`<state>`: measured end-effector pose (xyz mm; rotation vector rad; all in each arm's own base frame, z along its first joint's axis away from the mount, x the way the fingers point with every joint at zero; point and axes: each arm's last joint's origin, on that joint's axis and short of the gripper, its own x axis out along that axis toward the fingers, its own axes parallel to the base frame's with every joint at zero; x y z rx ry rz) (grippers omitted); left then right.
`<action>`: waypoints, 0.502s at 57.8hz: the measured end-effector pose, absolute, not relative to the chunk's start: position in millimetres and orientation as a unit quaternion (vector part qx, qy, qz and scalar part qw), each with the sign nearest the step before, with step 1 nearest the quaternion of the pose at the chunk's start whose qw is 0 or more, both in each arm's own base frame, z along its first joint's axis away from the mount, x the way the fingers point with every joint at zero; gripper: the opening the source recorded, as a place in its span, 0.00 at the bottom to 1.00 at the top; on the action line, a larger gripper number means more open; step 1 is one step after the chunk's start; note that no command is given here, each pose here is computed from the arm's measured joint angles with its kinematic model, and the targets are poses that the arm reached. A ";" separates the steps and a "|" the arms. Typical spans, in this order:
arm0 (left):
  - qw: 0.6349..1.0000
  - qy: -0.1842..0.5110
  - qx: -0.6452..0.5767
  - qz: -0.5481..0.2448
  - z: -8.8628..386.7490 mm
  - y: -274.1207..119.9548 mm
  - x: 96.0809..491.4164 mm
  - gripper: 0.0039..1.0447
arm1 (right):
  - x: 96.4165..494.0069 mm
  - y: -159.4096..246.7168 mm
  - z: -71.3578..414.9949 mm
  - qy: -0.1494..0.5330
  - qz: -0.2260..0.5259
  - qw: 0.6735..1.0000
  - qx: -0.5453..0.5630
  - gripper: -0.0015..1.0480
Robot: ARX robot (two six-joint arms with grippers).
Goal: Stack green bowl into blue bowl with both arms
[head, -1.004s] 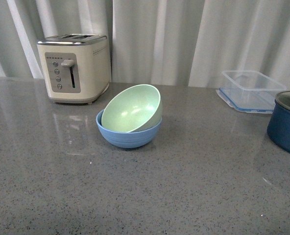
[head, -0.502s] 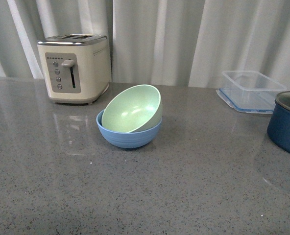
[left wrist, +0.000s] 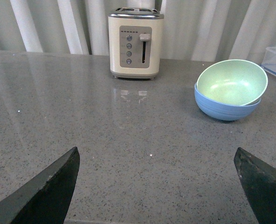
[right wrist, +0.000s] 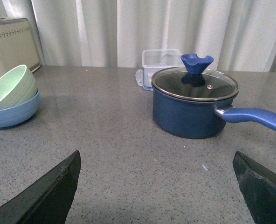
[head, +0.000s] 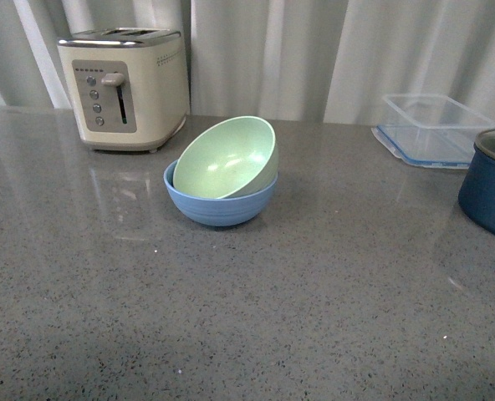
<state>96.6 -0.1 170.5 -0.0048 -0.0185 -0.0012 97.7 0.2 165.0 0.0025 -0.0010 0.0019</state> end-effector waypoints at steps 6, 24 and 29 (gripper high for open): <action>1.000 -0.009 -0.002 -0.001 170.5 -0.2 96.6 0.94 | 97.7 0.2 165.0 0.000 0.001 1.000 0.001 0.90; 1.000 -0.009 -0.002 -0.001 170.5 -0.1 96.6 0.94 | 97.7 0.2 165.0 0.000 0.001 1.000 0.001 0.90; 1.000 -0.009 -0.002 -0.001 170.5 -0.1 96.6 0.94 | 97.7 0.2 165.0 0.000 0.001 1.000 0.001 0.90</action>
